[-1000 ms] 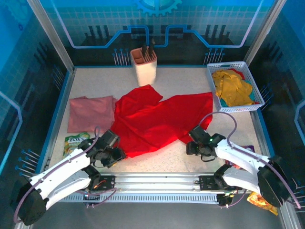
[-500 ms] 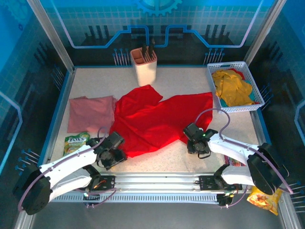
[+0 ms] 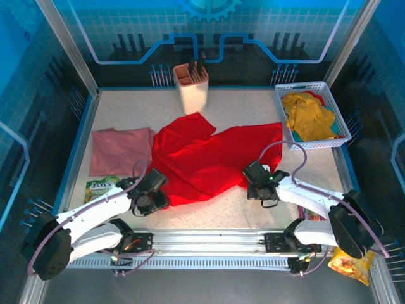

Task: Fold and stack the t-shirts

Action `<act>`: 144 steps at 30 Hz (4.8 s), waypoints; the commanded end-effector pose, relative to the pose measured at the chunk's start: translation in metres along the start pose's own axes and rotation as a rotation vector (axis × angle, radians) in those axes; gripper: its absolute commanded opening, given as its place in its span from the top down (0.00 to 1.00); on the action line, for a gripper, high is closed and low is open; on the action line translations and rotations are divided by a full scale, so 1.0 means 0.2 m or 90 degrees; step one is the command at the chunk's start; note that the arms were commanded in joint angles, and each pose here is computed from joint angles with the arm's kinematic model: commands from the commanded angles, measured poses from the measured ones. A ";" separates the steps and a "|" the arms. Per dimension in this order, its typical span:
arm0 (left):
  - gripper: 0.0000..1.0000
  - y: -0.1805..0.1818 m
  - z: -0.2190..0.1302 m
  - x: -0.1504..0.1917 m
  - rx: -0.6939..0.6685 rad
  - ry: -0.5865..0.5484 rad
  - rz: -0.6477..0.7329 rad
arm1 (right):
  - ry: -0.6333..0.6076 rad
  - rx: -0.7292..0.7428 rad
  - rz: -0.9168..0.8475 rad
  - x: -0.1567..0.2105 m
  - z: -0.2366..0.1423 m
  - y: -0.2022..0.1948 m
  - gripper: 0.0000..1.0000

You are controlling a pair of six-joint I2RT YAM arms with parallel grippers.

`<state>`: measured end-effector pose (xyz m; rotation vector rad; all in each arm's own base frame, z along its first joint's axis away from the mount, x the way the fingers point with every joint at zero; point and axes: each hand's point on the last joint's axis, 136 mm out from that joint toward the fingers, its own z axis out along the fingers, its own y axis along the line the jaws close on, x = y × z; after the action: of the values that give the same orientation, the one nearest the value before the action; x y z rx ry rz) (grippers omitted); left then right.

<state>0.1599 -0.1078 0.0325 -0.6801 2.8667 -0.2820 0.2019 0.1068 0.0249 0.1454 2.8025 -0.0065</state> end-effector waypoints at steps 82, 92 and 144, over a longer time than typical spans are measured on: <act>0.45 -0.17 -0.13 -0.30 0.018 0.023 0.051 | -0.056 -0.225 0.291 -0.28 -0.32 -0.34 0.00; 0.47 -0.22 0.10 -0.12 0.017 0.042 0.048 | -0.048 -0.247 0.299 -0.26 -0.29 -0.30 0.00; 0.51 -0.16 -0.12 -0.21 0.021 -0.072 0.162 | -0.053 -0.280 0.302 -0.29 -0.27 -0.25 0.01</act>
<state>0.1924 -0.1174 0.0711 -0.2175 2.9182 -0.2345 0.2267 0.0462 0.0872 0.7031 2.5607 0.6548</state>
